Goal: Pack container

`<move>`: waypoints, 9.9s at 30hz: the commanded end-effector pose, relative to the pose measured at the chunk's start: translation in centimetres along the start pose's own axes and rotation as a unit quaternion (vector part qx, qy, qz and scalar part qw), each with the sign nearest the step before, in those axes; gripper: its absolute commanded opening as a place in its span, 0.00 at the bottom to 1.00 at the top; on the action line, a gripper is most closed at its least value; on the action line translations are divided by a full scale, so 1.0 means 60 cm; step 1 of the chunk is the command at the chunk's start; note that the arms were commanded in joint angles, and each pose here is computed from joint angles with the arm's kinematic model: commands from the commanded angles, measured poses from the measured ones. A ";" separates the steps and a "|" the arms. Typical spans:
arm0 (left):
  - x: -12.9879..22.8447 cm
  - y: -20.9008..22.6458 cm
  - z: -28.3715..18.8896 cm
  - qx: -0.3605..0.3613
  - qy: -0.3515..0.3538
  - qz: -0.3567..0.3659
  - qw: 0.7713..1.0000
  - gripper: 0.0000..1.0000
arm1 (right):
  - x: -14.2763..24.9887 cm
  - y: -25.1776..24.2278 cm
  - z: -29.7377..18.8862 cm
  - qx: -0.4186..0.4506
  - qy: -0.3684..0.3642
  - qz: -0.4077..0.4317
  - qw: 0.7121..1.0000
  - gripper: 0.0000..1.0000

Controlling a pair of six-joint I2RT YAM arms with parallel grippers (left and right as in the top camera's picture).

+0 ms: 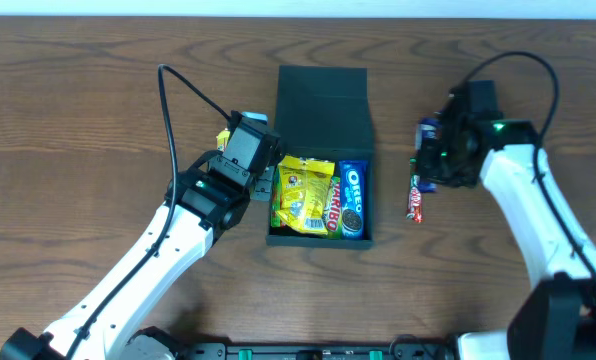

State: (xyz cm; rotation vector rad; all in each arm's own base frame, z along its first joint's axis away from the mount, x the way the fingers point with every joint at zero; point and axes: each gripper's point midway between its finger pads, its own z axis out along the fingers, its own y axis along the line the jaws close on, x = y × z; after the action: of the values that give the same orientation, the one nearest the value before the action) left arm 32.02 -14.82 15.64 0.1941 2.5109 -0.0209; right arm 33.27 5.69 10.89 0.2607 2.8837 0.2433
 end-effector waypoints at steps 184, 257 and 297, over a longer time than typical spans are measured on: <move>-0.055 -0.067 -0.020 0.149 -0.011 -0.073 0.986 0.95 | 0.121 0.175 0.019 -0.044 0.041 -0.098 0.993 0.03; -0.135 -0.066 0.299 0.410 0.129 -0.216 0.877 0.05 | -0.151 0.191 0.149 -0.426 0.017 -0.045 0.903 0.01; 0.053 0.020 -0.192 0.254 -0.102 0.002 0.962 0.06 | 0.156 0.085 -0.238 -0.231 -0.227 -0.193 0.926 0.02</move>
State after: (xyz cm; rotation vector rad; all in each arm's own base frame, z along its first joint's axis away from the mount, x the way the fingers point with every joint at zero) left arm 23.90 -13.22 26.63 0.4217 2.2114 -0.6770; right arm 23.50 9.95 26.20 -0.2939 2.2524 0.6225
